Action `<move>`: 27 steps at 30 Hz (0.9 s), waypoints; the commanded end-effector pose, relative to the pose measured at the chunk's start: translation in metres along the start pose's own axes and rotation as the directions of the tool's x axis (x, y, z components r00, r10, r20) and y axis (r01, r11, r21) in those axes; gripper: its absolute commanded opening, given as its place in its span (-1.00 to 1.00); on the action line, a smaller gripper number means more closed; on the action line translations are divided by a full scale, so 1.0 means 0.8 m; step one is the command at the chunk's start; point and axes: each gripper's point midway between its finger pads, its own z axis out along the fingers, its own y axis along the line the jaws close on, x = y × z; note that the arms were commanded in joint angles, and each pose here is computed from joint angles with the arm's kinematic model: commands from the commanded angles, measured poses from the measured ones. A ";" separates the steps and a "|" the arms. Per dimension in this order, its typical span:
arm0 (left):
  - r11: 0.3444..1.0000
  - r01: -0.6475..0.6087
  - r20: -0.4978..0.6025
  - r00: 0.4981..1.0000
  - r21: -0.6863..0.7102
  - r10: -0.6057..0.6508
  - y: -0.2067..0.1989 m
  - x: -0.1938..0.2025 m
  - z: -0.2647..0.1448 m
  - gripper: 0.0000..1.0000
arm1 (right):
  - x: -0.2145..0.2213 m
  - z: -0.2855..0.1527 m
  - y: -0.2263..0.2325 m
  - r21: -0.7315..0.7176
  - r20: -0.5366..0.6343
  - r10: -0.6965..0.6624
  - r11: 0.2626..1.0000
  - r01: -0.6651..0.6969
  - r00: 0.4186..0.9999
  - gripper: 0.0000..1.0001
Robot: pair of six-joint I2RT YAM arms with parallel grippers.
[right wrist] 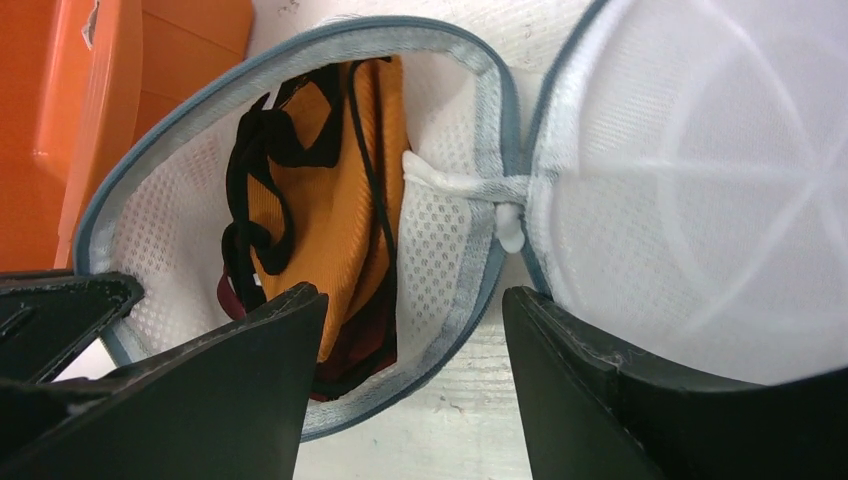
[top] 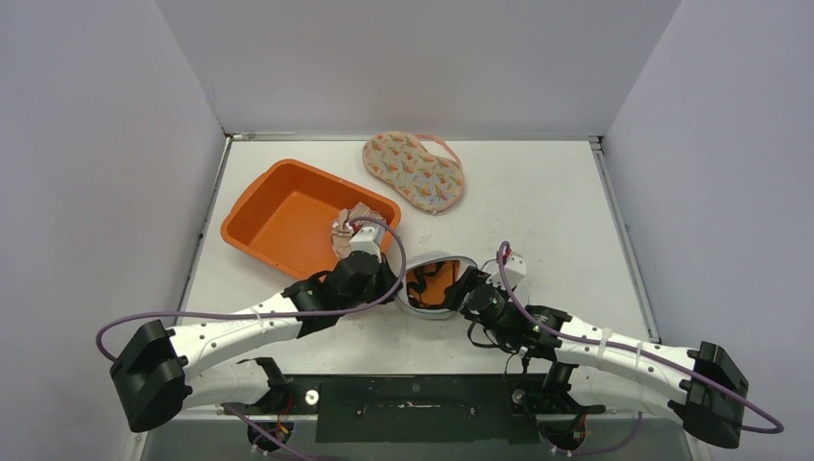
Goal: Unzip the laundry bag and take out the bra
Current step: Open the laundry bag at the center of the board, then pick up the bra from the laundry bag.
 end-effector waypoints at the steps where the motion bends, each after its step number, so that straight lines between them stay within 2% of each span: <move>1: 0.998 0.026 0.035 0.999 0.062 -0.029 -0.016 -0.010 -0.009 -1.00 | -0.009 0.005 0.005 -0.020 0.047 0.115 0.993 -0.114 0.992 0.34; 4: 0.997 0.027 0.036 0.999 0.066 -0.030 -0.015 -0.009 -0.010 -1.00 | -0.002 0.009 -0.002 -0.012 0.044 0.143 0.990 -0.142 0.989 0.34; 6: 0.997 0.031 0.035 0.999 0.071 -0.034 -0.015 -0.008 -0.011 -1.00 | -0.003 0.012 -0.003 -0.034 0.062 0.168 0.986 -0.166 0.984 0.22; 11: 0.996 0.033 0.032 0.999 0.078 -0.036 -0.016 -0.007 -0.012 -1.00 | -0.017 0.016 -0.003 -0.102 0.132 0.211 0.975 -0.199 0.969 -0.40; 15: 0.996 0.034 0.029 0.999 0.080 -0.036 -0.017 -0.007 -0.012 -1.00 | -0.036 0.007 0.006 -0.116 0.180 0.146 0.985 -0.126 0.973 -0.86; 19: 0.995 0.042 0.045 0.998 0.093 -0.046 -0.026 -0.019 -0.013 -1.00 | -0.061 -0.006 0.023 -0.080 0.206 -0.063 0.993 0.082 0.976 -0.89; 22: 0.990 0.049 0.079 0.995 0.131 -0.060 -0.045 -0.040 -0.019 -1.00 | -0.081 -0.015 0.031 -0.011 0.219 -0.248 0.967 0.256 0.944 -0.89; 27: 0.982 0.057 0.112 0.991 0.180 -0.078 -0.067 -0.060 -0.022 -1.00 | -0.103 -0.027 0.020 0.133 0.217 -0.415 0.909 0.394 0.884 -0.89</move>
